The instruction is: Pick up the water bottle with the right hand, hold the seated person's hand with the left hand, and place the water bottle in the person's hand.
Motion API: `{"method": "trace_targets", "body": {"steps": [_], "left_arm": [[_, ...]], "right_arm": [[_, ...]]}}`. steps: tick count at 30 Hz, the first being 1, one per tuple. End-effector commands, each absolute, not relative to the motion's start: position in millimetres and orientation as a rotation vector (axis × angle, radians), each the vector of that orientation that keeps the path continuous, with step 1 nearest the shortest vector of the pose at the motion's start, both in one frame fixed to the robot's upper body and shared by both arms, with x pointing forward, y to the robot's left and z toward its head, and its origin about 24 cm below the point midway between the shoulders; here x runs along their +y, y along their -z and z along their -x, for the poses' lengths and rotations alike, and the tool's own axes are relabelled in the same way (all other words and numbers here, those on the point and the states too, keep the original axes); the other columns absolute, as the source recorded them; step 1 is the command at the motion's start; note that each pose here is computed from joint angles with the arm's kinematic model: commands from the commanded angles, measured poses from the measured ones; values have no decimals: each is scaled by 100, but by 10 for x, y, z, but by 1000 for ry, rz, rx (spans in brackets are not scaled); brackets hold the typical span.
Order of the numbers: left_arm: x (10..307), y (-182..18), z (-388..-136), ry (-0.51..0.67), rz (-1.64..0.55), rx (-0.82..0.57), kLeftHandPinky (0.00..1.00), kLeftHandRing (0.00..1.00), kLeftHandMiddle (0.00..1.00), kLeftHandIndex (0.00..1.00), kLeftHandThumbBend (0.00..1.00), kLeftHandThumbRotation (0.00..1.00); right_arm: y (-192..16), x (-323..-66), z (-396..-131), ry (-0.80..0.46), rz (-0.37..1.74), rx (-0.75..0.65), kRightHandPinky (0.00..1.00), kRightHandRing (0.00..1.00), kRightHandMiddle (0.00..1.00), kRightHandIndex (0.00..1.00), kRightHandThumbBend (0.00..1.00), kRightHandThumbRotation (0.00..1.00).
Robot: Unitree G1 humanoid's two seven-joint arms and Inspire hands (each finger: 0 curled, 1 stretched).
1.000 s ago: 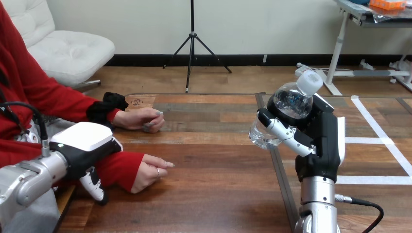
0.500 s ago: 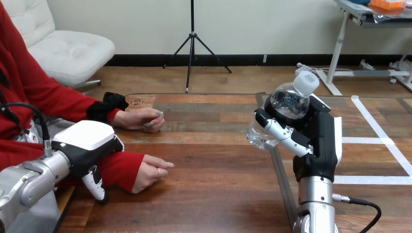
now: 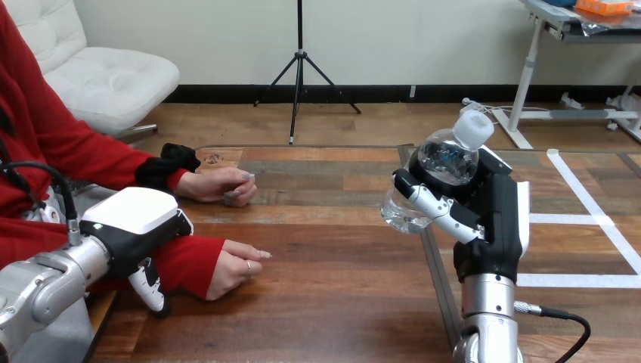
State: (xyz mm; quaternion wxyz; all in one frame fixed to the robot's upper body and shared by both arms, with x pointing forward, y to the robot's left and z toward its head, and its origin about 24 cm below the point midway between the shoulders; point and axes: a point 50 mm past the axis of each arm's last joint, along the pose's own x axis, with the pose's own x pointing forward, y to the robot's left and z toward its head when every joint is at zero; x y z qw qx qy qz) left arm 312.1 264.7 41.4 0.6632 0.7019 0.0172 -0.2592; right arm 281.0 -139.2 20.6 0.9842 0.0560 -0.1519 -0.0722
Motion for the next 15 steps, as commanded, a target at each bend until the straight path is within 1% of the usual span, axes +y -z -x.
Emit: {"method": "trace_targets", "body": {"steps": [1,8,15], "left_arm": [[2384,-414,-3162,586,-1497,-71,36,38,43,44,92,0],[2361,-447,-3167,575,-1472,-96,37,38,43,44,90,0],[2341,-481,-3171,558,-1438,-121,36,38,42,43,89,0]], "right_arm": [[-468,-1150,-2992,87,-148,-390,38,40,43,43,79,0],[-450,-1085,-2997,75,-140,-377,38,40,43,43,79,0],[-434,-1031,-3005,70,-144,-366,38,40,43,43,78,0]]}}
